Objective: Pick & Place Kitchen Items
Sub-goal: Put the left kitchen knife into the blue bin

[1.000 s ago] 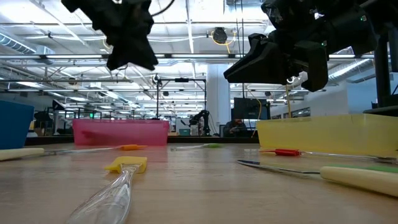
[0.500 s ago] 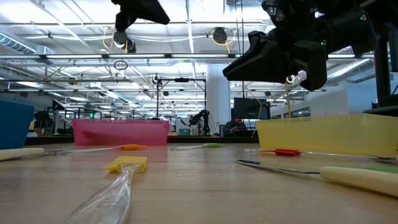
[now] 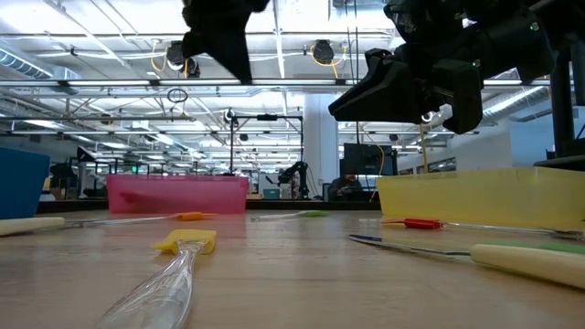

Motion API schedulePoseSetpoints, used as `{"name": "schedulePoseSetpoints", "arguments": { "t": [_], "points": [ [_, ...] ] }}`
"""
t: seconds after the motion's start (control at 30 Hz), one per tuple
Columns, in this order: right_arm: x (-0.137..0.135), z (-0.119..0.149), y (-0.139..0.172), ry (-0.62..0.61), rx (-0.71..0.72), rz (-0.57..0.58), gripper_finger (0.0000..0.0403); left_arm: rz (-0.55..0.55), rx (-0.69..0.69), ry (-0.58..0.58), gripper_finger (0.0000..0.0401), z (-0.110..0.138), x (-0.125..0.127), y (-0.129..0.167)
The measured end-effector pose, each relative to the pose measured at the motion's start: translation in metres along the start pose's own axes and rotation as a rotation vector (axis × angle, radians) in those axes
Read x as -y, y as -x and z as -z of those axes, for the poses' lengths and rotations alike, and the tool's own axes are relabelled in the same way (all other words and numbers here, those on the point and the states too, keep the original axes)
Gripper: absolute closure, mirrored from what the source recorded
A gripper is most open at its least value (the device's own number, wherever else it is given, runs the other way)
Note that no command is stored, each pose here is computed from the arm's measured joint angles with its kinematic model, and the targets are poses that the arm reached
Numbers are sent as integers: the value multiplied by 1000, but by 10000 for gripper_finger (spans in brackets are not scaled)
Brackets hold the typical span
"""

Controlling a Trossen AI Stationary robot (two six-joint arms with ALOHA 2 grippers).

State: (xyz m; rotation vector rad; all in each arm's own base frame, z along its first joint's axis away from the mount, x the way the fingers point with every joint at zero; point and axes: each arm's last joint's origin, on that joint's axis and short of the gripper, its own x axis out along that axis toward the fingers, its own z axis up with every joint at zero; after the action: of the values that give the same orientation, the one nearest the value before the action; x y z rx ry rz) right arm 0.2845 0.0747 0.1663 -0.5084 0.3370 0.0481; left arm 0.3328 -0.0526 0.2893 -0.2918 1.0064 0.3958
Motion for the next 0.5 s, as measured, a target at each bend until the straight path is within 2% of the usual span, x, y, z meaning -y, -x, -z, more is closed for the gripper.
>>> {"name": "schedulePoseSetpoints", "arguments": {
  "t": [0.23, 0.5],
  "points": [
    [0, 0, 0, -20, 5, 1, 325, 7, -231, 19, 375, 15, -1, -13],
    [1, -2, 0, -39, 23, 10, 325, 27, -288, 68, 324, 23, 3, -17]
  ]
}}
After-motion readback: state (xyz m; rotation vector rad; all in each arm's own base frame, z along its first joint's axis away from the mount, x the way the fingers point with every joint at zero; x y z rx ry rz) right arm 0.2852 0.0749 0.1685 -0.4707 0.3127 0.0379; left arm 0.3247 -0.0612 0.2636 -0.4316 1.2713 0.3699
